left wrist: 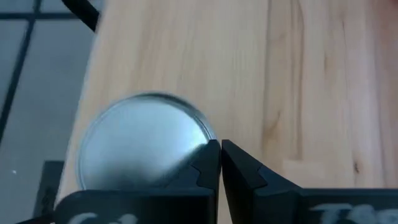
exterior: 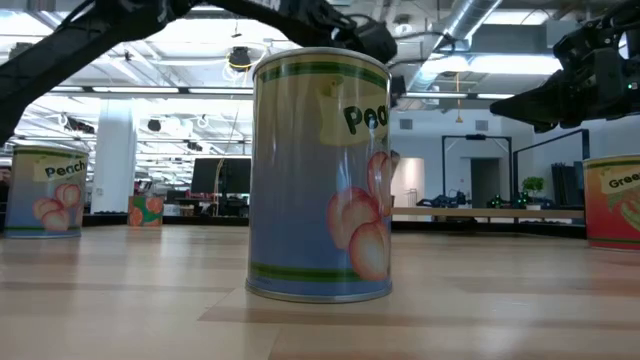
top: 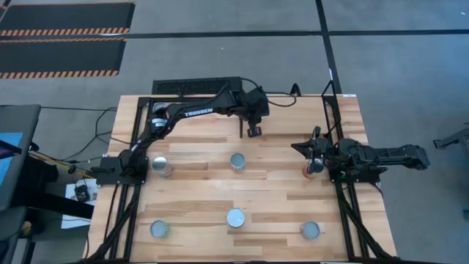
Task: Pick and place cans onto a shelf
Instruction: Put the left red can on the shelf
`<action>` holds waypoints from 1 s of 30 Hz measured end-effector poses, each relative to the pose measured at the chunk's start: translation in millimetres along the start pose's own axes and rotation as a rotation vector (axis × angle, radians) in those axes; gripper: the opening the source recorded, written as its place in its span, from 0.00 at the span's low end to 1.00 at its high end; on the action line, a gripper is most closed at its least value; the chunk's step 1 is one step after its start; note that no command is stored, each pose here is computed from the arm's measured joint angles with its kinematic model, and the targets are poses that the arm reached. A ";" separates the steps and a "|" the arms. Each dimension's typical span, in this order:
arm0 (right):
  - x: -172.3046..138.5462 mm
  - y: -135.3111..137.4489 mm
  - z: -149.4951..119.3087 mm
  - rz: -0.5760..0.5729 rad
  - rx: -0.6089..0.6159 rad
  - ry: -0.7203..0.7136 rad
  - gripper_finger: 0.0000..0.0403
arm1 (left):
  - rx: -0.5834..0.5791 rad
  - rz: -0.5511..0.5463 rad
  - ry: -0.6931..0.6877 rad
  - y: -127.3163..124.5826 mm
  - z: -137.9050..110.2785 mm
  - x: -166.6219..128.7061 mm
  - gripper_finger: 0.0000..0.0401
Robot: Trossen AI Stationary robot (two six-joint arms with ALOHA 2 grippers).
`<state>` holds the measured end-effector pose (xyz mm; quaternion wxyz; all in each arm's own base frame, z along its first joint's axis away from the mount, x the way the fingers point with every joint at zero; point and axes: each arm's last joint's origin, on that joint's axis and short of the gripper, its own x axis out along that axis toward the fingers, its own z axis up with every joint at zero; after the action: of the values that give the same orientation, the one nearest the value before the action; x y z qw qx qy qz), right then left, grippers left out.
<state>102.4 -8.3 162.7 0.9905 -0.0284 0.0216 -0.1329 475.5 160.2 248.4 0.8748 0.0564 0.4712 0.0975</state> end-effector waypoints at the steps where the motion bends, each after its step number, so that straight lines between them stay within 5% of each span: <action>1: 0.0 0.0 0.2 0.000 0.000 -0.001 0.09 | 0.002 0.009 0.011 -0.3 -1.5 5.2 0.00; 30: 0.0 0.0 0.0 0.000 0.000 0.000 0.09 | -0.024 0.101 -0.049 8.5 14.9 -13.7 0.05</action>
<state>102.4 -8.3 162.7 0.9905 -0.0283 0.0214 -0.1330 479.6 165.3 269.3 0.8806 0.0719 0.4451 0.1457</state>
